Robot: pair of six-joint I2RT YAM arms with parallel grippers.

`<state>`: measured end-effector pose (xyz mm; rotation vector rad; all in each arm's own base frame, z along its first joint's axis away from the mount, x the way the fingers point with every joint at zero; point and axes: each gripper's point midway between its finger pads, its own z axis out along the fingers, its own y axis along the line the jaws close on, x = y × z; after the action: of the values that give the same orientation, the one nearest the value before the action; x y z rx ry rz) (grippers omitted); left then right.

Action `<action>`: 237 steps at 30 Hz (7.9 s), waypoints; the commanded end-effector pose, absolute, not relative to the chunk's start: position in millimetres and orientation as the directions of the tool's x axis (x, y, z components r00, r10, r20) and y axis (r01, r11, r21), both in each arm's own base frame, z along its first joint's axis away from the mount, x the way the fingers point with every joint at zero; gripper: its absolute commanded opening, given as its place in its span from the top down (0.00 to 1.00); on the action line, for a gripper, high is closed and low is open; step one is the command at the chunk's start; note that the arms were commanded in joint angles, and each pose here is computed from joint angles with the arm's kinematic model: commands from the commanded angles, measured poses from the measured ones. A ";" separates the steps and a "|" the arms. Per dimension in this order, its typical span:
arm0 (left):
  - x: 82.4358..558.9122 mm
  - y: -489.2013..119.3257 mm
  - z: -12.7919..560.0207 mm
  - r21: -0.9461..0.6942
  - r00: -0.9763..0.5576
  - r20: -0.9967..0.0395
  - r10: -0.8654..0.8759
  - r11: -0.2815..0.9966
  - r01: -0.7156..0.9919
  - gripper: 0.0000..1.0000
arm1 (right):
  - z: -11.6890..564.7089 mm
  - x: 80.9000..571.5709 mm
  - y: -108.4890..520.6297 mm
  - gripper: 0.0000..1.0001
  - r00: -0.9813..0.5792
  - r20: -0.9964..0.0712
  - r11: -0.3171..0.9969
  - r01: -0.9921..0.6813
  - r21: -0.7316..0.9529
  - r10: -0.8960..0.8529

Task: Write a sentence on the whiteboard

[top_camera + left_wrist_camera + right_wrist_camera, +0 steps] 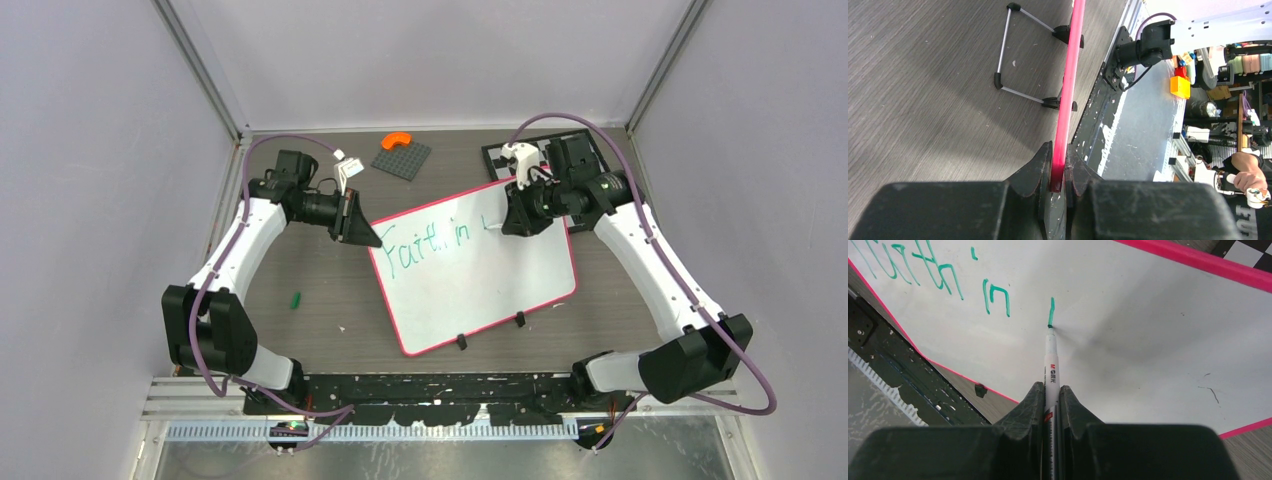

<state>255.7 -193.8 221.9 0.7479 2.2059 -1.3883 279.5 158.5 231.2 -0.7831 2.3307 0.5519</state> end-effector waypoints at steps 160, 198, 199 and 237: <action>262.5 -197.2 226.4 -0.659 -0.746 -0.624 0.232 0.356 0.662 1.00 | 231.5 285.4 118.3 1.00 -0.663 -0.669 0.775 -0.599 0.203 -0.337; 261.0 -197.0 226.5 -0.658 -0.744 -0.626 0.233 0.354 0.665 1.00 | 254.8 295.6 99.0 1.00 -0.619 -0.689 0.798 -0.594 0.098 -0.377; 260.8 -196.9 227.3 -0.656 -0.742 -0.629 0.233 0.354 0.667 1.00 | 259.1 296.0 100.0 1.00 -0.613 -0.695 0.795 -0.598 0.096 -0.377; 261.0 -196.9 224.0 -0.659 -0.745 -0.625 0.233 0.355 0.663 1.00 | 244.3 295.6 102.5 1.00 -0.632 -0.690 0.797 -0.589 0.133 -0.352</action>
<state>256.2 -196.5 223.7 0.7715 2.2013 -1.3991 281.8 100.9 219.7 -0.6993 2.4025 0.4817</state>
